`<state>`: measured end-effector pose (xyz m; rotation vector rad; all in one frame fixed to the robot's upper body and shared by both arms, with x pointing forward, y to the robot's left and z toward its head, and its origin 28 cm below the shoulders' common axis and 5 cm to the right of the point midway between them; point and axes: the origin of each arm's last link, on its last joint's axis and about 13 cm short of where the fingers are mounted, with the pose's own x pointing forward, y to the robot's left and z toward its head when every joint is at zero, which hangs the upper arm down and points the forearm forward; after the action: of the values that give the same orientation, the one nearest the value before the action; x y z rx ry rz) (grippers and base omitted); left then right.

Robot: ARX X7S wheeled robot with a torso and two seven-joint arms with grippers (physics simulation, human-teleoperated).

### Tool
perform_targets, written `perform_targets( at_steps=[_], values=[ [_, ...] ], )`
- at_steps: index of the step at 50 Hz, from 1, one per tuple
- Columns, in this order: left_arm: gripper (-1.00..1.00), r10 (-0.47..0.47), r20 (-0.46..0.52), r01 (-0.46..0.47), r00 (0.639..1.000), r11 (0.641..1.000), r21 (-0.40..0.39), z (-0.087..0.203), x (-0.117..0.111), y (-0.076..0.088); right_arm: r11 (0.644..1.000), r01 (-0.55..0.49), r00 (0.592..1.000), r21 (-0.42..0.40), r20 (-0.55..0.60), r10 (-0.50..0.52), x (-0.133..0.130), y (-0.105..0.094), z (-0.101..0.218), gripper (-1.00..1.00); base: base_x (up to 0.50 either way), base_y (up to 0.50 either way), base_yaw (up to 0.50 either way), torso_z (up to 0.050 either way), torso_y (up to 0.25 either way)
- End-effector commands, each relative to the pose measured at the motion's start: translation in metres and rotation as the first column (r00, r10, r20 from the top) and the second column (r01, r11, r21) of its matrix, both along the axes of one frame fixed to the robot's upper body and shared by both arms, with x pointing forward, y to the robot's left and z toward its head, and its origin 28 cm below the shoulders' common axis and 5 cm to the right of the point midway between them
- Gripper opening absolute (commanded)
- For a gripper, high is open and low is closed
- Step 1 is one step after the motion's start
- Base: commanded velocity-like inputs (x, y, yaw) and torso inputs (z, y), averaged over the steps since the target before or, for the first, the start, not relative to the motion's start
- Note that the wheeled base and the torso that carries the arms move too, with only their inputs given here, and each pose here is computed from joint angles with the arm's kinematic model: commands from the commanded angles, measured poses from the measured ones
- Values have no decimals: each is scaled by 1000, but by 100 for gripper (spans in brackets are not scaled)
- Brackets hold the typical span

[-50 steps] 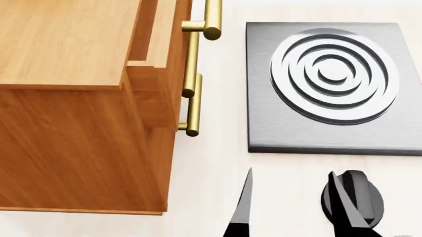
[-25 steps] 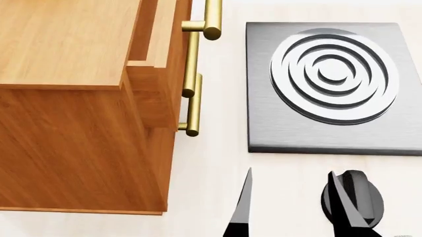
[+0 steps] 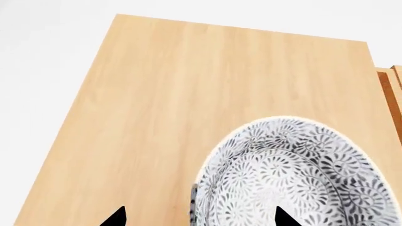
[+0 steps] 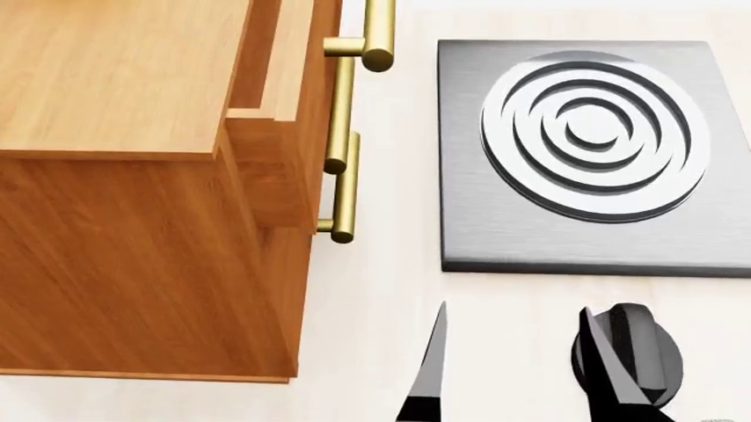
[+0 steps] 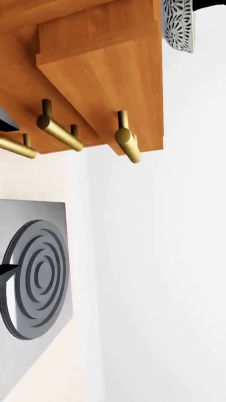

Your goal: Pick the akita bowl on the wooden cabinet and place it on the plate.

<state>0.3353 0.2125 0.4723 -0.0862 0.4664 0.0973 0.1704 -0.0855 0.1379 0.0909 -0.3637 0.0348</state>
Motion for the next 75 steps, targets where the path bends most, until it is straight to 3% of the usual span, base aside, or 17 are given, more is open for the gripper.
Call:
perform_targets(
  at_steps=[1,11,13,14,17,25,31,36,43,57,58,61,67,70,75],
  values=[
    [100,8,-63,-9,998,1000,-9,-21,12,0,1000,2,1000,-1,-9,-2,2,0,-3,100,0,0,0,0,0],
    [100,19,-105,-22,994,999,-28,-33,17,0,1000,4,1000,-1,-17,-4,3,-1,-5,100,0,0,0,0,-3],
    [100,-25,-95,28,995,999,33,-35,18,0,1000,5,1000,0,-16,-5,3,-1,-5,100,0,0,0,0,-6],
    [-100,-4,-75,11,997,996,92,-33,19,1,1000,6,1000,0,-16,-6,4,-1,-5,100,0,0,0,0,-12],
    [-100,-1,-55,5,998,997,74,-31,19,2,1000,6,1000,-1,-17,-6,4,-1,-5,100,0,0,0,0,-4],
    [-100,5,8,-6,1000,988,152,-24,19,5,1000,2,1000,-1,-14,-2,3,0,-4,100,0,0,0,0,-4],
    [-100,11,134,-35,991,982,184,-13,22,5,1000,1,1000,0,-14,-1,3,-1,-4,100,0,0,0,0,-2],
    [-100,-42,210,-22,977,956,293,-6,24,4,1000,1,1000,1,-13,-1,2,-1,-4,100,0,0,0,0,-2],
    [-100,-152,279,56,948,944,326,6,23,-3,1000,7,1000,0,-4,-7,0,-2,-1,100,0,0,0,0,0],
    [-100,-184,353,46,917,930,366,17,22,-9,1000,13,1000,3,4,-13,-1,-3,1,100,0,0,0,0,0],
    [-100,-211,387,58,898,927,370,21,22,-11,1000,14,1000,2,5,-14,-1,-3,1,100,0,0,0,0,0],
    [-100,-219,404,56,888,924,379,26,19,-13,1000,14,1000,2,6,-14,-1,-3,1,100,0,0,0,0,0],
    [-100,-271,477,69,836,914,399,41,13,-19,1000,15,1000,3,13,-15,-2,-3,4,100,0,0,0,0,0],
    [-100,-309,474,65,825,884,463,46,10,-23,1000,15,1000,5,13,-15,-3,-3,3,100,0,0,0,0,0],
    [-100,-343,495,62,798,864,499,54,5,-29,1000,16,1000,8,18,-16,-3,-3,5,100,0,0,0,0,0]
  ],
)
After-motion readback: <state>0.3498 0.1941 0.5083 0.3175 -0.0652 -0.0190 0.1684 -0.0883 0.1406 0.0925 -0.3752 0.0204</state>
